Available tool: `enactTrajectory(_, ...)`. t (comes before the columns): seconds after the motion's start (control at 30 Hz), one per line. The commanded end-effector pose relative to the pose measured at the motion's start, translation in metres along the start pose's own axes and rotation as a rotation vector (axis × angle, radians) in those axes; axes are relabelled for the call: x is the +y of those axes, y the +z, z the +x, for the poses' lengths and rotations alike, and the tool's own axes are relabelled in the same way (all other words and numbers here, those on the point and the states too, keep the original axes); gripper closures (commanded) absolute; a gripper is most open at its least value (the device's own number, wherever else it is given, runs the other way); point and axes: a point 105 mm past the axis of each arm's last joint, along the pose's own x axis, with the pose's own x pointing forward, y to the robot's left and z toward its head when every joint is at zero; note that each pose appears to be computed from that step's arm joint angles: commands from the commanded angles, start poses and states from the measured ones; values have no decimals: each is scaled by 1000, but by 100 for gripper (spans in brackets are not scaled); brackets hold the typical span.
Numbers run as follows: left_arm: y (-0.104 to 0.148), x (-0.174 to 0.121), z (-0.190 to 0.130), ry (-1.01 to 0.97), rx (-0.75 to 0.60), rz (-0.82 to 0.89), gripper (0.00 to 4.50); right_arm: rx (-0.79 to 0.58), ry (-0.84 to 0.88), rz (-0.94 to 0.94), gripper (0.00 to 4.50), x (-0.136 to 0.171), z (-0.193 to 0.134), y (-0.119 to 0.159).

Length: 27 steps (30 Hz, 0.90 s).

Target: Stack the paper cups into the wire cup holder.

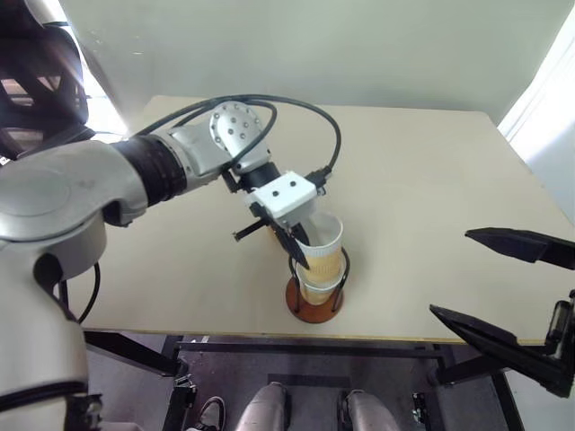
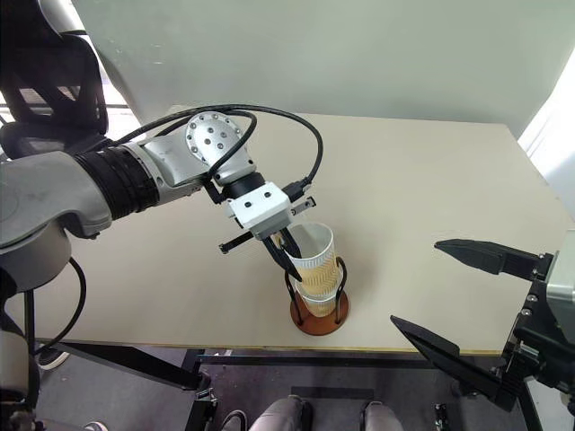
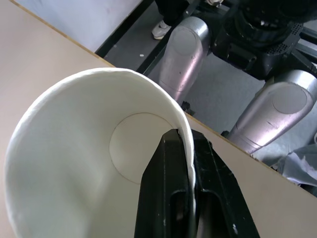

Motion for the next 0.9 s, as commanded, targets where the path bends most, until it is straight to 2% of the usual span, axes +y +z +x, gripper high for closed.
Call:
enactTrajectory(0.03, 4, 3, -10, -4, 44, 39, 447, -37, -23, -31, 0, -2, -2, 8)
enactTrajectory(0.7, 0, 5, -2, -47, 61, 46, 447, -39, -28, -27, 0, 1, 2, 8)
enactTrajectory(0.8, 0, 6, -1, -49, 64, 46, 385, -40, -31, -27, 0, 1, 2, 8)
enactTrajectory(0.9, 1, 7, -1, -47, 60, 47, 277, -39, -35, -26, 0, 1, 2, 8)
